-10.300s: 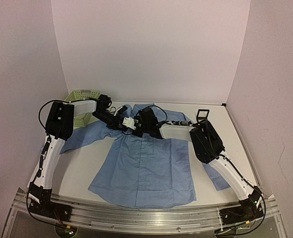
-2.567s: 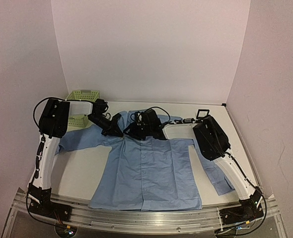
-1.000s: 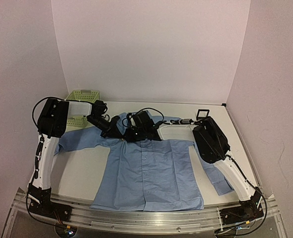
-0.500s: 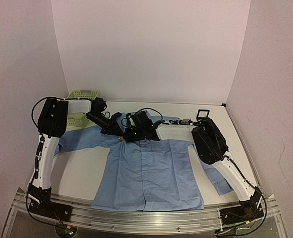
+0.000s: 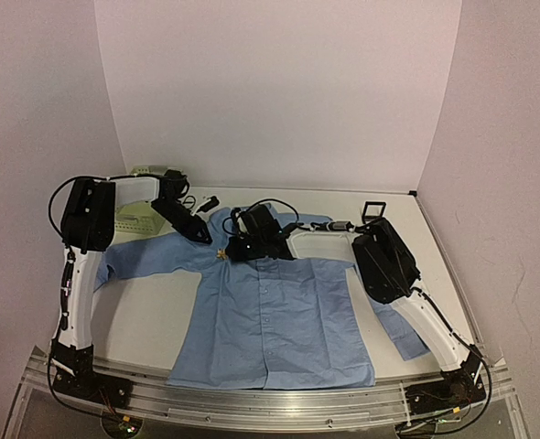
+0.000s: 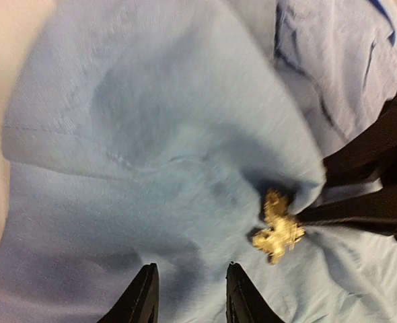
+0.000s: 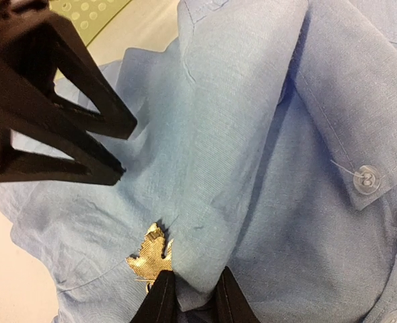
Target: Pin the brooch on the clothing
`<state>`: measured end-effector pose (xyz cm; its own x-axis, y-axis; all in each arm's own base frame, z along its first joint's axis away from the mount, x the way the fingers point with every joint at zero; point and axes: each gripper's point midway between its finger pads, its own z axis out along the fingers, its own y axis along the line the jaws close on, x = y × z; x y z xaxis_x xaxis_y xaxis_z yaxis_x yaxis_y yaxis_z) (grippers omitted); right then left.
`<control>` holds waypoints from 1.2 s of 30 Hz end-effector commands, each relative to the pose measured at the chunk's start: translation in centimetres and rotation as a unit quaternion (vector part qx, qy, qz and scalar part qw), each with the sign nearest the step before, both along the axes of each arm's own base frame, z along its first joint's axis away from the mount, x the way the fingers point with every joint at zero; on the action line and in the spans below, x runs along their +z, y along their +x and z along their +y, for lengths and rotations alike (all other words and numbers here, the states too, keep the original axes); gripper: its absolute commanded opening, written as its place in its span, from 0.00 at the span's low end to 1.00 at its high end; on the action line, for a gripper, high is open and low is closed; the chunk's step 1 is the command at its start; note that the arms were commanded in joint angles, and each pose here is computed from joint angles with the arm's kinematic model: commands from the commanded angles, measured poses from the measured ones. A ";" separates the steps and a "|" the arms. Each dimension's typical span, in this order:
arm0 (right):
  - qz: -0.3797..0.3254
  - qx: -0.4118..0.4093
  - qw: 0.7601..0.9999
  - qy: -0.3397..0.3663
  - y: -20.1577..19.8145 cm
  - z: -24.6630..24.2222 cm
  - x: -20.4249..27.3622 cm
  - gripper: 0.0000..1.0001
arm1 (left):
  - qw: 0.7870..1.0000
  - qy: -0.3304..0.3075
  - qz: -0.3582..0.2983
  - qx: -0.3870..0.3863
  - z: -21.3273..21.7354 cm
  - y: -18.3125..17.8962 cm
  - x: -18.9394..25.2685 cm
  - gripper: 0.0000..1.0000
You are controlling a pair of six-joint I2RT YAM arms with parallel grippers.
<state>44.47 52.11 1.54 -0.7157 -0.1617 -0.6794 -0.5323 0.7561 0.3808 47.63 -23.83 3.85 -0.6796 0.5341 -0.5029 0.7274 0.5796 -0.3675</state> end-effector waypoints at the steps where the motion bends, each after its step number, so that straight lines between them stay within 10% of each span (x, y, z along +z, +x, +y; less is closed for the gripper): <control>1: 0.056 0.000 0.996 -0.062 -2.2 -1.4 -6.1 0.19 | 0.994 0.037 -0.081 -0.068 0.3 -0.3 0.5 0.32; 36: 0.006 -0.014 0.998 -0.064 -0.8 -0.4 -5.6 0.14 | 0.998 0.017 0.031 -0.059 -0.8 -5.5 -4.4 0.00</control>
<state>45.80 52.91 1.59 -0.7024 -0.0995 -0.7048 -0.4908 0.7848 0.3783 43.86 -24.98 1.78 -0.5548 0.6285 -0.5452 0.8294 0.4700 -0.3021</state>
